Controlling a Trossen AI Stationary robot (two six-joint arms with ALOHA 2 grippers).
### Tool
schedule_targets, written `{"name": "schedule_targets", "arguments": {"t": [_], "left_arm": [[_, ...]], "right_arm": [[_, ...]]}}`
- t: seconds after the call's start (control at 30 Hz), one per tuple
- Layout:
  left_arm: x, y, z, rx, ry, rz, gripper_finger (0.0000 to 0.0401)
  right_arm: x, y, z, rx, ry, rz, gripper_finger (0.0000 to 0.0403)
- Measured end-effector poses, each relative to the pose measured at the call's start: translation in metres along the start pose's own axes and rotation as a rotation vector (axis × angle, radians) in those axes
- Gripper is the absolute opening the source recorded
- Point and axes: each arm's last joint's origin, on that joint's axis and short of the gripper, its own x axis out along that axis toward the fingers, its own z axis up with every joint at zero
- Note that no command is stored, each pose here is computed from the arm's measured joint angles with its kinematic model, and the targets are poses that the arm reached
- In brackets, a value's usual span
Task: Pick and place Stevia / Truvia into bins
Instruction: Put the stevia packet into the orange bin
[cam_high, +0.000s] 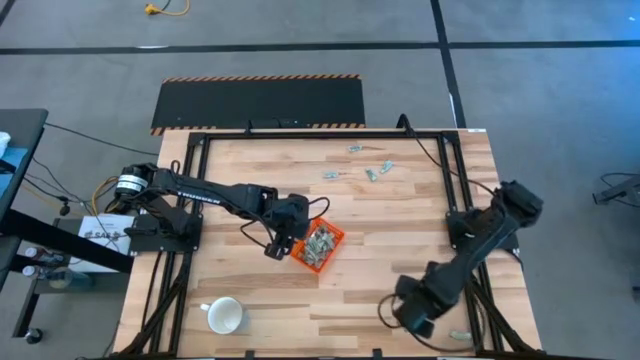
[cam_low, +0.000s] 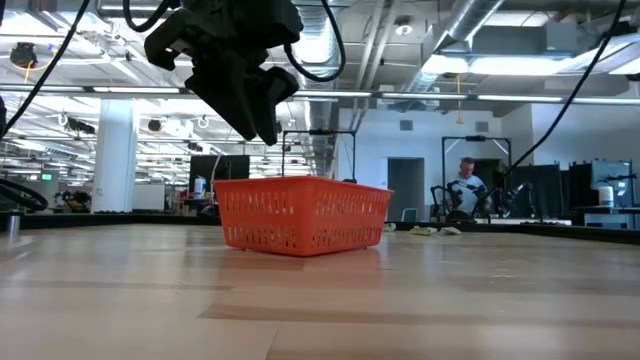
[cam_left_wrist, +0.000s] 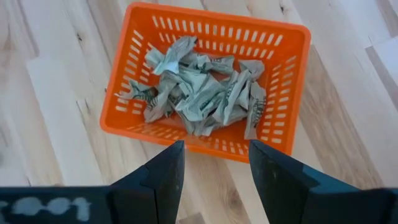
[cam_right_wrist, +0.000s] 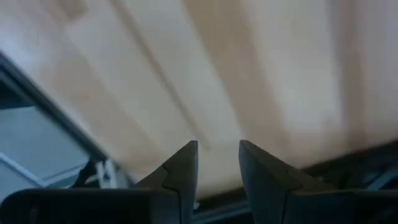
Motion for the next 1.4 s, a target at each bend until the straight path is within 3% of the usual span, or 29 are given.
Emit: {"name": "schedule_targets", "arguments": {"t": [0.37, 0.7, 0.87, 1.4], "left_arm": [[0.0, 0.0, 0.0, 0.007, -0.002, 0.001, 0.0169], [0.0, 0.0, 0.0, 0.031, -0.002, 0.001, 0.0169], [0.0, 0.0, 0.0, 0.031, -0.002, 0.001, 0.0169], [0.0, 0.0, 0.0, 0.031, -0.002, 0.001, 0.0169]], "right_arm": [[0.017, 0.027, -0.028, 0.003, 0.119, 0.153, 0.0111], [0.068, 0.041, -0.024, -0.116, 0.351, 0.095, 0.0111], [0.082, 0.044, -0.02, -0.185, 0.374, 0.091, 0.0111], [0.094, 0.045, -0.041, -0.191, 0.381, 0.009, 0.0111]]}}
